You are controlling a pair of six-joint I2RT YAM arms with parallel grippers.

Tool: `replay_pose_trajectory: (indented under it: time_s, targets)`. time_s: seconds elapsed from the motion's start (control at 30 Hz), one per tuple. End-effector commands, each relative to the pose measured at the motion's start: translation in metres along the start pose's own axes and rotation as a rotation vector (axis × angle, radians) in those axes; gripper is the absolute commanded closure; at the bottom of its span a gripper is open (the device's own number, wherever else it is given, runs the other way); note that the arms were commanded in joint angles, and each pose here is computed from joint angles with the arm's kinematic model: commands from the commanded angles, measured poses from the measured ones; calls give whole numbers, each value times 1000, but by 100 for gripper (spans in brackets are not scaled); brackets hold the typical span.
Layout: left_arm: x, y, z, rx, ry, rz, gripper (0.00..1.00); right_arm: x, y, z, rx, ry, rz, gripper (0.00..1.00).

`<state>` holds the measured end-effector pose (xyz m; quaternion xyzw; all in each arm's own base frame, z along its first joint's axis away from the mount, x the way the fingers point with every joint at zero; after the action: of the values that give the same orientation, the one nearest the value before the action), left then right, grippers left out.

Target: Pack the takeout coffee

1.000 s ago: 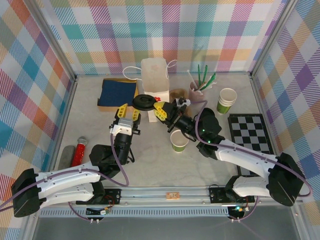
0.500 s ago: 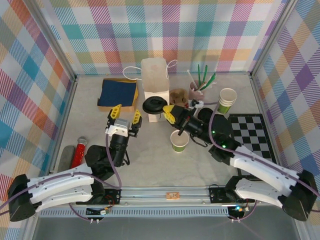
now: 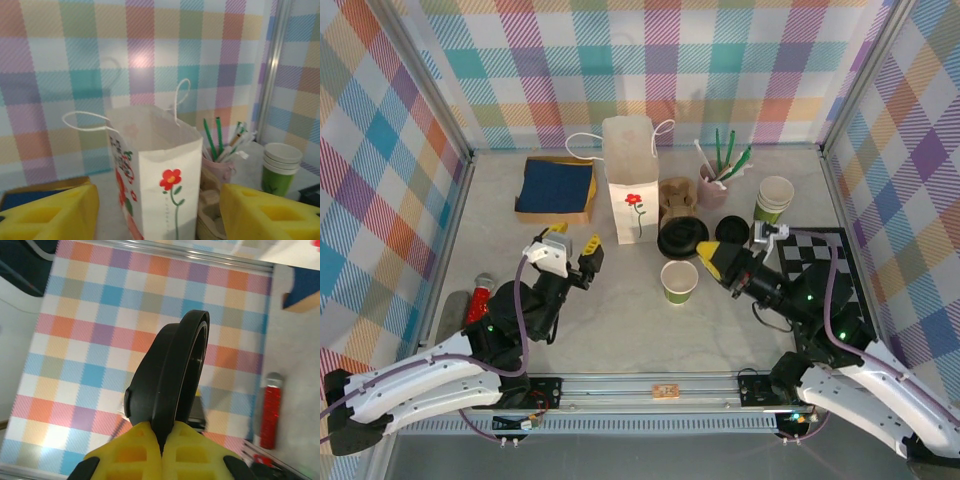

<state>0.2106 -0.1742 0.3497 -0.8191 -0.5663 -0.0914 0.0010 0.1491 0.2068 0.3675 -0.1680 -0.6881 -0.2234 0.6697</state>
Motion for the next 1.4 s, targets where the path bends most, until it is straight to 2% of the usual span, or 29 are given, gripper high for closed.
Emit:
replay_pose_trajectory:
  time_s: [0.0, 0.17, 0.43, 0.67, 1.37]
  targets:
    - [-11, -4, 9, 72, -103, 75, 34, -58, -8, 2, 12, -30, 134, 100]
    - [-13, -8, 22, 96, -173, 94, 33, -94, -11, 3, 26, 5, 119, 100]
    - [-11, -11, 36, 109, -194, 82, 33, -138, -14, -16, -22, 101, 126, 100]
    - [-9, -10, 39, 111, -194, 73, 33, -147, -15, -34, -57, 112, 134, 100]
    - [-7, -10, 46, 117, -195, 61, 33, -193, -16, -44, -92, 160, 216, 100]
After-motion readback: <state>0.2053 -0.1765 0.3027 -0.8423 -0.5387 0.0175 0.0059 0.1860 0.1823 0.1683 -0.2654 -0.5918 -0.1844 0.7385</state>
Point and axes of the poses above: each hand's point on the last joint's axis, 136 mm out from that joint toward the fingers, its own y axis out along the fingers, its own x axis along the line the jaws close on, z = x × y, the point moved 1 cm from there along -y, back along the fingers, and after that the axes turned 11 degrees about y, right-handed, at the moved point
